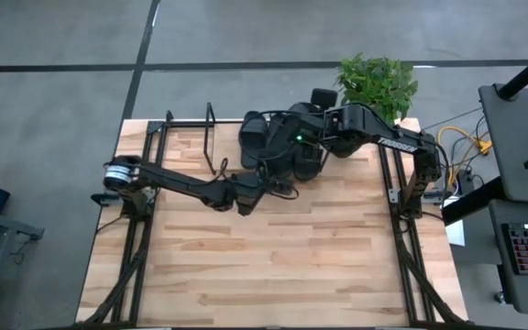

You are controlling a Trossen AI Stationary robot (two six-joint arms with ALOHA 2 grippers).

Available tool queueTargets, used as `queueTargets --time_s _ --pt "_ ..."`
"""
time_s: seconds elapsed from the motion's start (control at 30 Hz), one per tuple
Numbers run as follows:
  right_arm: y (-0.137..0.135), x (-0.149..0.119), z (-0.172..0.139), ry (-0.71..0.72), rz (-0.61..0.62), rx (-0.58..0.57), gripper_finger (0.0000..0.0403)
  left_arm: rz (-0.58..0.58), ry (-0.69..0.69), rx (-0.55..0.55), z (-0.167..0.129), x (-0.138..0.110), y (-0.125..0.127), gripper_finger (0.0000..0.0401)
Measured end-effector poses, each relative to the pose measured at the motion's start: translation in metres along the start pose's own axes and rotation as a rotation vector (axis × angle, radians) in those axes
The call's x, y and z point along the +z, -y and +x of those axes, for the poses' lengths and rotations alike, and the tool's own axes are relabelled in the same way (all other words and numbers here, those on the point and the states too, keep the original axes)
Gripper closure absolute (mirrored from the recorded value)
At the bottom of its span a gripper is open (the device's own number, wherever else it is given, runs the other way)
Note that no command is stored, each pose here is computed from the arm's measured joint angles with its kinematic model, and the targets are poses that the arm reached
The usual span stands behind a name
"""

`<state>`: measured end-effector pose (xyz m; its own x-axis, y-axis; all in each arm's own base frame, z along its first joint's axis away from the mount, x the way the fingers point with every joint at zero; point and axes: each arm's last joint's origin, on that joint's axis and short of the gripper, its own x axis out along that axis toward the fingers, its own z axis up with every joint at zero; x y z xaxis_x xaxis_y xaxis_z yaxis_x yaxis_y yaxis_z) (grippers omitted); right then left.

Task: Pick and place slides into the shelf
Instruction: Put the black slides on the shelf

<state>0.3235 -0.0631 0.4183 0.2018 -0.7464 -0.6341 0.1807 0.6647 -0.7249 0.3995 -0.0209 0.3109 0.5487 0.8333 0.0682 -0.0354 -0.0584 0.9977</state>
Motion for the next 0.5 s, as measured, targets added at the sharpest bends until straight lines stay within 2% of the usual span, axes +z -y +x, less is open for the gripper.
queueTargets --time_s 0.13,0.27,0.5 --pt "0.000 0.001 -0.001 0.010 -0.007 -0.008 0.0395 -0.074 -0.006 -0.007 -0.010 -0.020 -0.001 0.0216" --pt "0.001 0.003 -0.004 0.038 -0.013 -0.016 0.0395 -0.213 0.020 -0.042 -0.028 -0.055 0.001 0.0213" --pt "-0.006 0.017 -0.007 0.148 -0.029 -0.009 0.0395 -0.670 0.246 -0.235 -0.072 -0.125 0.003 0.0212"
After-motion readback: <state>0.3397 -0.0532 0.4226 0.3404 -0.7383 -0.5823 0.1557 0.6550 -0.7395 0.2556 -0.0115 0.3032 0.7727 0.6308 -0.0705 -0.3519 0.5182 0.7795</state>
